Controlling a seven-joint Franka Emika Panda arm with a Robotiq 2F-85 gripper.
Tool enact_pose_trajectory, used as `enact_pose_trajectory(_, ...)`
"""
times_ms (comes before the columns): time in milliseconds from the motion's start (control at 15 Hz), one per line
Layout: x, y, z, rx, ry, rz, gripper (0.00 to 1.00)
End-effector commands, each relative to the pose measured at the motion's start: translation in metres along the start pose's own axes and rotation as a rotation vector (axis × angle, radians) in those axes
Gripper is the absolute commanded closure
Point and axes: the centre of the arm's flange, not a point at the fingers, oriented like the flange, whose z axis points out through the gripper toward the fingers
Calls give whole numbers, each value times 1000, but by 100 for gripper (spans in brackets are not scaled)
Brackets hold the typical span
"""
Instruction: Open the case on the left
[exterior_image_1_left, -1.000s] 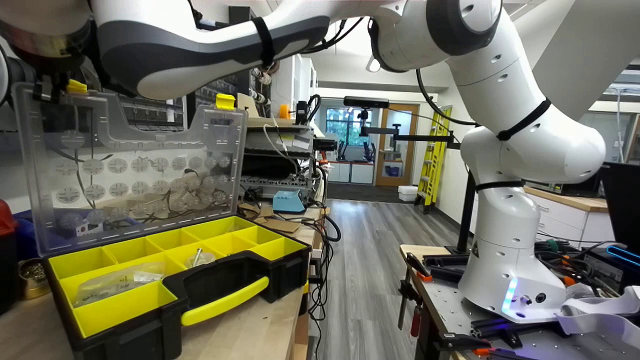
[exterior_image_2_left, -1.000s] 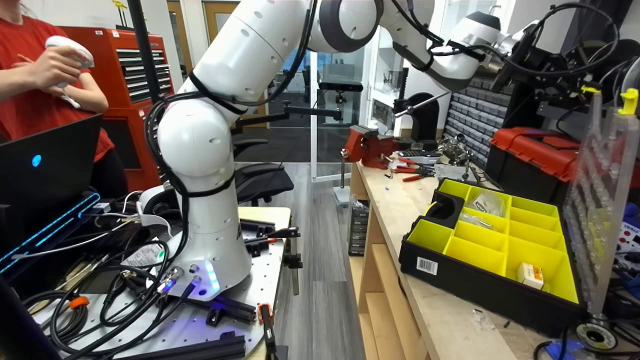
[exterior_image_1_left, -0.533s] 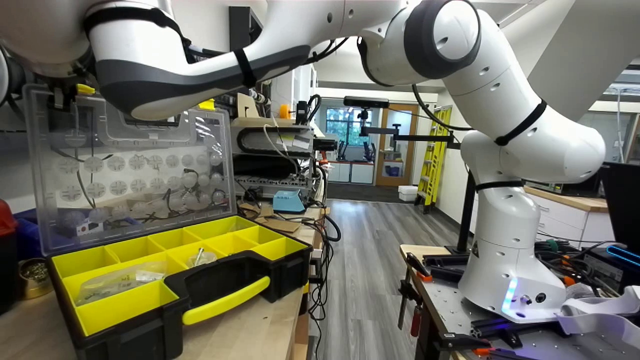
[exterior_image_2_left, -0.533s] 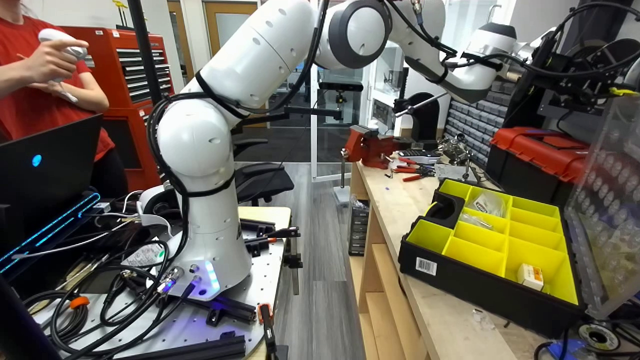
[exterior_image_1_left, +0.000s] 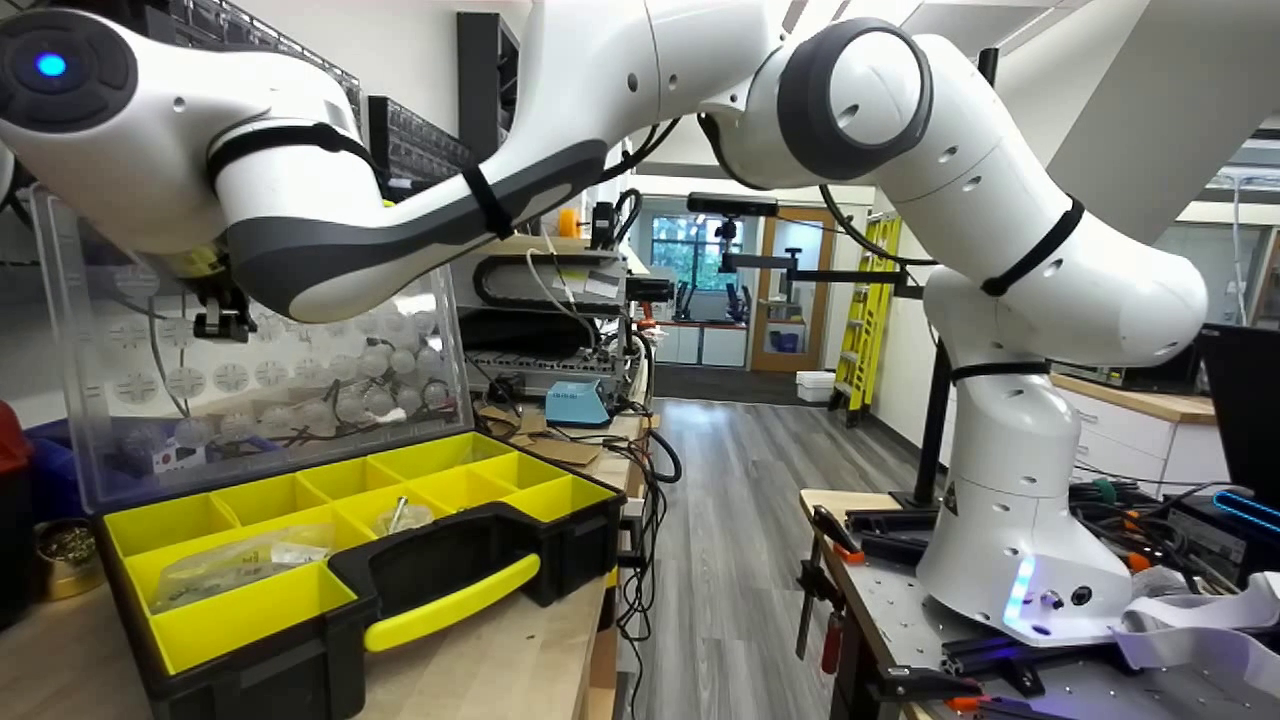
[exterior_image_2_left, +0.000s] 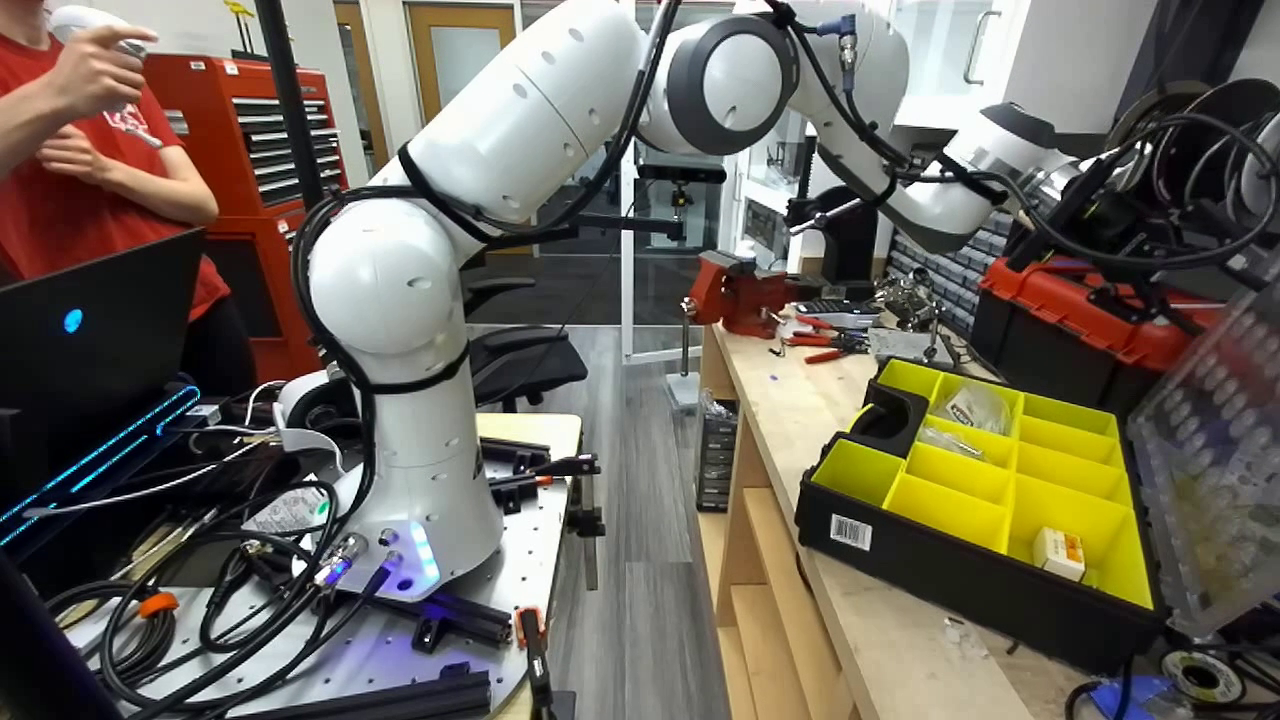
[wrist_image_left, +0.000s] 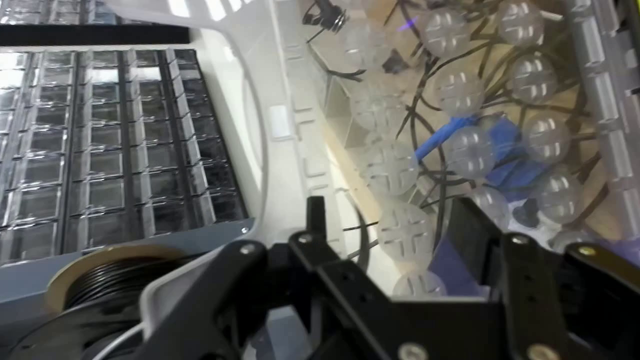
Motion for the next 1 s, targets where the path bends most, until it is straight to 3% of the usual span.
enact_pose_trajectory(0, -25, -3, -13, 109, -30, -2, 4)
enact_pose_trajectory(133, -32, -3, -31, 183, -13, 6, 0)
enact_pose_trajectory(667, -66, -9, -108, 410, -8, -29, 0)
enact_pose_trajectory(733, -28, -14, -95, 360, 10, 5, 0)
enact_pose_trajectory(933, -39, -16, -107, 386, 7, -12, 0)
